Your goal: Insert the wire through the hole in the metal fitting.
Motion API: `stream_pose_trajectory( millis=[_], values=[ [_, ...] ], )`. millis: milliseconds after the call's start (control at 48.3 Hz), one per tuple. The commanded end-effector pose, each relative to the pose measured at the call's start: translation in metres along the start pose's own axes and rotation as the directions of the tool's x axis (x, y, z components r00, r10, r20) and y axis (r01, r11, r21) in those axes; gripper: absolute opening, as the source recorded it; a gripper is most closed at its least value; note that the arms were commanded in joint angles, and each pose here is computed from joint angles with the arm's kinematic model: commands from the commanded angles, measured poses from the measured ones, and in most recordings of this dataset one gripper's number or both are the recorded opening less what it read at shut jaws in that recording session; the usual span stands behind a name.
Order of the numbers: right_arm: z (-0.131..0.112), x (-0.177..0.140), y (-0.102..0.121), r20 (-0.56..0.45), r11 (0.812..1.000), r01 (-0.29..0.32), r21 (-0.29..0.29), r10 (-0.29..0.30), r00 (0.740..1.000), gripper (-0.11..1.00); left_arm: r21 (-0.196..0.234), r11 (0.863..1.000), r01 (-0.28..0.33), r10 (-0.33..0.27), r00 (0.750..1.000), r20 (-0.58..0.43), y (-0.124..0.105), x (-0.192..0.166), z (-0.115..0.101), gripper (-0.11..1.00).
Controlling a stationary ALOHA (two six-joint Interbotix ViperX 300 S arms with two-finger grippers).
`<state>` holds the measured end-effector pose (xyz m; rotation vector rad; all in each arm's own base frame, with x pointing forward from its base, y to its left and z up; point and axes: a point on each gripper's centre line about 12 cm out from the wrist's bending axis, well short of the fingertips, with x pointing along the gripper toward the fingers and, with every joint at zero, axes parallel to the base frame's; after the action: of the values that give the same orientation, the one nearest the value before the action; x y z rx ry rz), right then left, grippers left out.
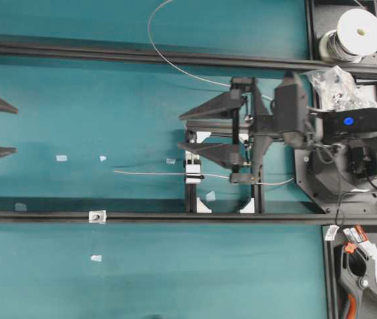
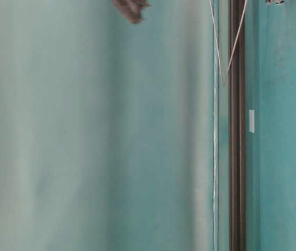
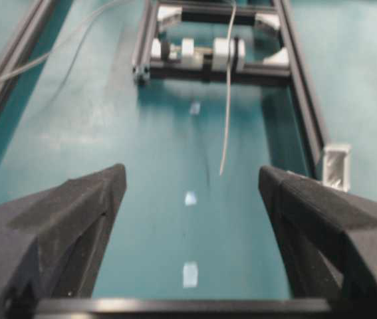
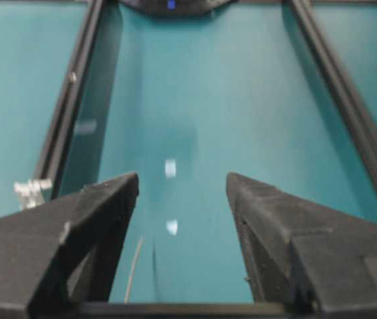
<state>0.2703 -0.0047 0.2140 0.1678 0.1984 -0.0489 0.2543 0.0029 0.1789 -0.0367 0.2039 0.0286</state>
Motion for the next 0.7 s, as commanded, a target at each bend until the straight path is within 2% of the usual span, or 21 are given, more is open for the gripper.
stream_pose_trajectory(
  millis=[0,311,684],
  values=[
    [0.0,0.008,0.0,0.005,1.0,0.003,0.012,-0.003,1.0,0.71,-0.001,1.0,-0.004,0.004,1.0,0.005,0.001,0.011,-0.002,0.86],
    [-0.026,0.027,0.004,-0.066,1.0,-0.009,0.025,0.011,0.998,0.71,0.004,1.0,-0.003,0.004,0.998,-0.058,0.0,0.04,-0.028,0.86],
    [-0.052,0.055,0.002,-0.171,0.999,0.013,0.038,-0.006,0.985,0.71,0.009,1.0,-0.002,0.003,0.995,-0.096,-0.001,0.049,-0.052,0.86]
  ],
)
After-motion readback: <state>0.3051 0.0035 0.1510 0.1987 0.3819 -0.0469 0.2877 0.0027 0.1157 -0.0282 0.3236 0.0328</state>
